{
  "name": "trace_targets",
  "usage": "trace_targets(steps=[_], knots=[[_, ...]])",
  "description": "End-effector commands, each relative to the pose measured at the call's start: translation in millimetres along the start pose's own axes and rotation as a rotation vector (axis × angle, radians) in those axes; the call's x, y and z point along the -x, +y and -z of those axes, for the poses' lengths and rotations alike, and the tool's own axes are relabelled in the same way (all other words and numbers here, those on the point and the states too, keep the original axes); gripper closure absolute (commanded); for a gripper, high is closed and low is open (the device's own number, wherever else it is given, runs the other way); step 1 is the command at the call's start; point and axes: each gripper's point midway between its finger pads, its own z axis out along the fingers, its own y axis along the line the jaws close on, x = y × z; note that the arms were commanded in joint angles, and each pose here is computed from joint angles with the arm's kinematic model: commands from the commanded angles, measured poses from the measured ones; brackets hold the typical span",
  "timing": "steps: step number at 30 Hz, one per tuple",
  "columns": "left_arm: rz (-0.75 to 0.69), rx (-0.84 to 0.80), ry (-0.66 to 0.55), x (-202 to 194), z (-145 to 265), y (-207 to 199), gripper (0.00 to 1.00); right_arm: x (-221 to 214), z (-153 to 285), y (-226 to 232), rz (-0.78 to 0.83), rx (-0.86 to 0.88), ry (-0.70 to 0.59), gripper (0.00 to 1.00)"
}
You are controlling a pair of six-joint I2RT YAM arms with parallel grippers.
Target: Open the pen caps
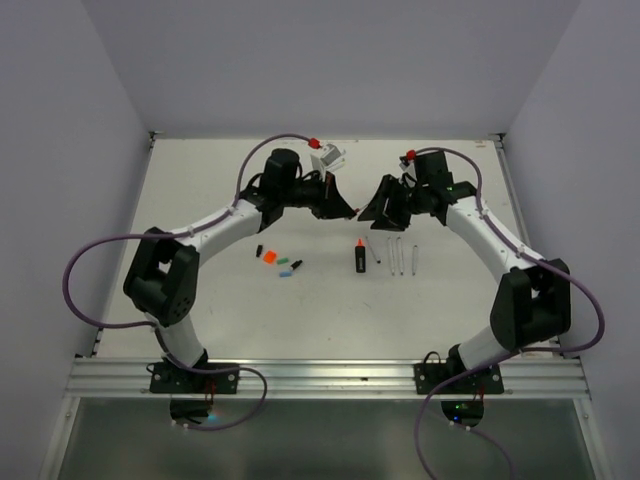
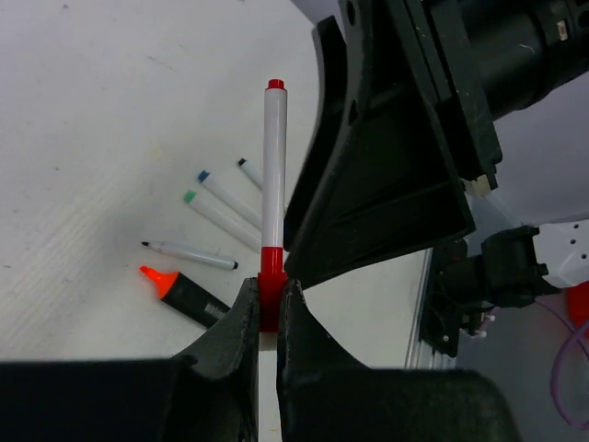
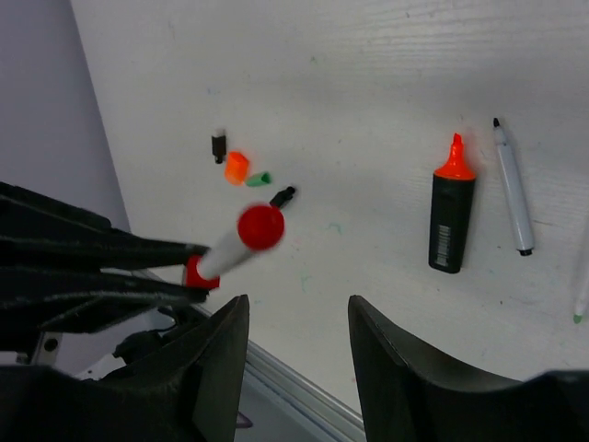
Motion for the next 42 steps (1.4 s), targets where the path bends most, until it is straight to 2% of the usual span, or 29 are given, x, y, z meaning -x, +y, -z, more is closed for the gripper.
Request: trace_targets(steps=[1,12,17,19,22,23,24,26,29,33,36,42], knots=[[0.045,-0.072,-0.002,-2,6,-25,1.0,15,-2,32,-0.02,0.115,-0.051,0.5],[0.06,-0.099,0.015,-14,12,-35,1.0,34,-5,42,-0.044,0.15,-0.116,0.51],[0.064,-0.13,0.002,-11,13,-42,1.0,36,-12,40,-0.058,0.148,-0.106,0.54],[0.066,-0.141,-0.003,-9,14,-45,1.0,36,-12,40,-0.063,0.151,-0.108,0.61],[0.071,-0.158,-0.011,-7,15,-49,1.0,34,-13,39,-0.073,0.155,-0.105,0.78],[0.072,-0.162,-0.015,-6,16,-50,1.0,33,-14,40,-0.076,0.159,-0.104,0.84],[0.083,-0.169,-0.013,-7,15,-51,1.0,32,-13,39,-0.078,0.16,-0.107,0.99],[0.083,-0.193,-0.009,-8,15,-54,1.0,31,-13,39,-0.08,0.162,-0.109,1.0],[0.091,-0.198,-0.001,-11,16,-54,0.88,29,-7,42,-0.075,0.169,-0.112,1.0],[0.099,-0.195,0.001,-16,18,-54,0.67,25,-1,44,-0.071,0.175,-0.114,1.0],[0.106,-0.196,0.0,-19,19,-55,0.61,22,2,44,-0.074,0.179,-0.11,1.0],[0.109,-0.218,0.007,-25,20,-60,0.59,19,6,47,-0.078,0.194,-0.111,1.0]])
